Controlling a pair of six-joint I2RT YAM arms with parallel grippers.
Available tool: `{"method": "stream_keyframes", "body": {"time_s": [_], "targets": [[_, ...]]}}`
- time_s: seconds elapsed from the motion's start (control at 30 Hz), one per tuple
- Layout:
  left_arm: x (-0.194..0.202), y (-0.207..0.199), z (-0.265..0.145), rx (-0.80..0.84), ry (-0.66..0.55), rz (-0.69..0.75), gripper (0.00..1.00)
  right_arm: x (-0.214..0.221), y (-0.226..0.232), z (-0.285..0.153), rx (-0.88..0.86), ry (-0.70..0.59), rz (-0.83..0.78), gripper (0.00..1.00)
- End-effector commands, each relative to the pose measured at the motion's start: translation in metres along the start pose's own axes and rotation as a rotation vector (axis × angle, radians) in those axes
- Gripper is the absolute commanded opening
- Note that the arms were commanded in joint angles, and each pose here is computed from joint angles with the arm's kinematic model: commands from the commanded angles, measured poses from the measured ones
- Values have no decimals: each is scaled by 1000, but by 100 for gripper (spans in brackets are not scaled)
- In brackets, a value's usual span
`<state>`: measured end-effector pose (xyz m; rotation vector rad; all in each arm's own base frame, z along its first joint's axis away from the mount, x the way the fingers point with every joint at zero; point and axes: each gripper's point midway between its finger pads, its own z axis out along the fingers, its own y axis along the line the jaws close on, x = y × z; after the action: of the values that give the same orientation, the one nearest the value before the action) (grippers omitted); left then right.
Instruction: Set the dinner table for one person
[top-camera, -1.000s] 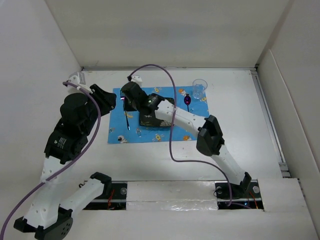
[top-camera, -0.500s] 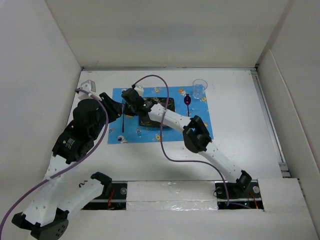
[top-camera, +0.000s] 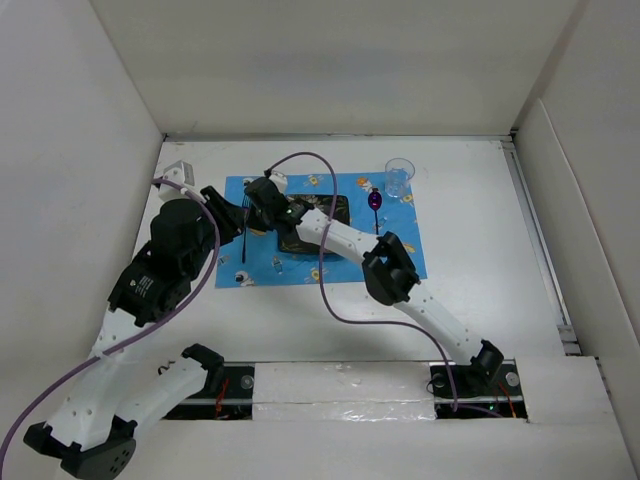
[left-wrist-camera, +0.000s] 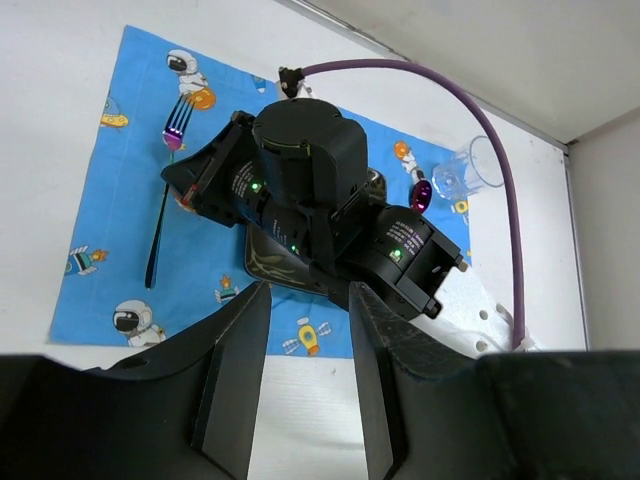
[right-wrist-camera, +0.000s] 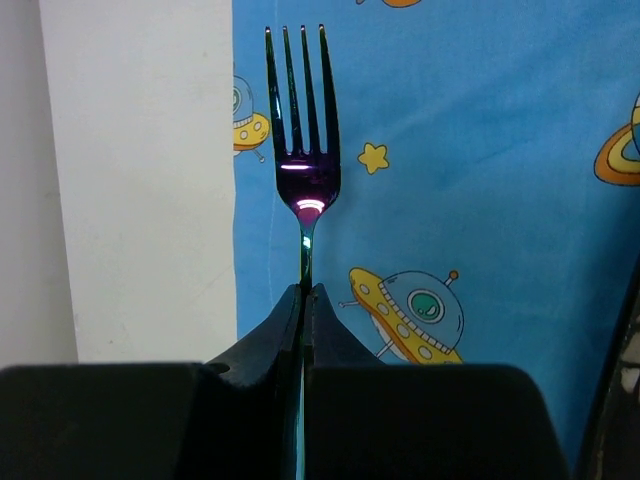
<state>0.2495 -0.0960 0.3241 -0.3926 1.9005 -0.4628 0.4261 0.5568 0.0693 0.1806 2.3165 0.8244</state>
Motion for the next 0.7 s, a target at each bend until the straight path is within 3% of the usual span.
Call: {"method": "stream_keyframes", "body": {"time_s": [0.0,0.67], "targets": [[-7,1,1,-5,-43,3,35,-21,13,2,-51,-44,15,2],[-1,-8,15,21,-26,-4,35,-35,-9,-9,15,-68,-33,9]]}}
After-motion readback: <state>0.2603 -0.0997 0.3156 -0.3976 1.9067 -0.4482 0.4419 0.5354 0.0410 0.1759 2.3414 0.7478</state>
